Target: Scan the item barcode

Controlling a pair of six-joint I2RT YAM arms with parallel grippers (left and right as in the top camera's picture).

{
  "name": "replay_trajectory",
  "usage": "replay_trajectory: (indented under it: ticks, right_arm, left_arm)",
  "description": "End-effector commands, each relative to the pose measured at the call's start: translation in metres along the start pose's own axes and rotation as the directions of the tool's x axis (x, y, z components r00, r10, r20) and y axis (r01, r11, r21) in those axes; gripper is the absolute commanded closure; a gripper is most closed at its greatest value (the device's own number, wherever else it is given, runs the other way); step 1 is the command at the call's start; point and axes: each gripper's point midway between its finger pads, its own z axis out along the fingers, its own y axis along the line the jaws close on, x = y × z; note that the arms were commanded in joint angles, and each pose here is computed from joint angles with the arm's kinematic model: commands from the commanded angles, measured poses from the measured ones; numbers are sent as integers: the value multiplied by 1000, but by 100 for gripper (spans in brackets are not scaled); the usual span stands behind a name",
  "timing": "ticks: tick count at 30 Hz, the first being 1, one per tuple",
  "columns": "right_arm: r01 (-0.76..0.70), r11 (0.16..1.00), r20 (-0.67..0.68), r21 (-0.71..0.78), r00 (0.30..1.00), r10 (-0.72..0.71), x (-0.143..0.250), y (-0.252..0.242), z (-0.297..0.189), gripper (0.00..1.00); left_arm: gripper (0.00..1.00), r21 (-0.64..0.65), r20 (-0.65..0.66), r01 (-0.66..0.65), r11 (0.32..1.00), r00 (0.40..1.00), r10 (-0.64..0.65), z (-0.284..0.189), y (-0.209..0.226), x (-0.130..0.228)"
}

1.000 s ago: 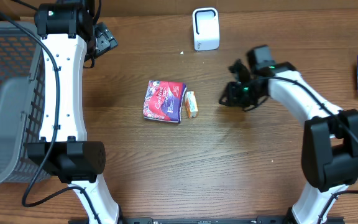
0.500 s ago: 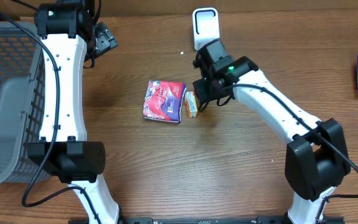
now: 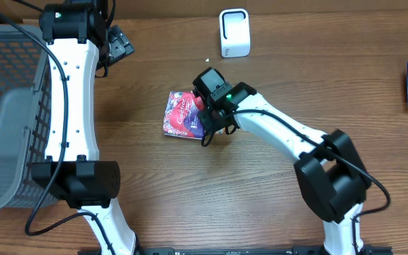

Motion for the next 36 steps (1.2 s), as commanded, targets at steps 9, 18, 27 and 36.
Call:
replay_trajectory:
  ticks: [9,18,27,36]
  right_arm:
    - [-28,966,-35,257,999,38,7,-63,4,53]
    - [-113,990,-62,90,991,119,10,-65,8,53]
    - [-225,931,-84,-286,974,210,-1,-42,-1,50]
    - [-333,915,-137,-227,941,308,17,-54,20,48]
  left_arm:
    - [0,-9,-6,8,1000,1000,-8,5,0,0]
    - [0,-8,-6,8,1000,1000,-8,4,0,0]
    - [0,-9,-6,8,1000,1000,-8,5,0,0]
    - [0,-9,-6,8,1000,1000,-8,5,0,0]
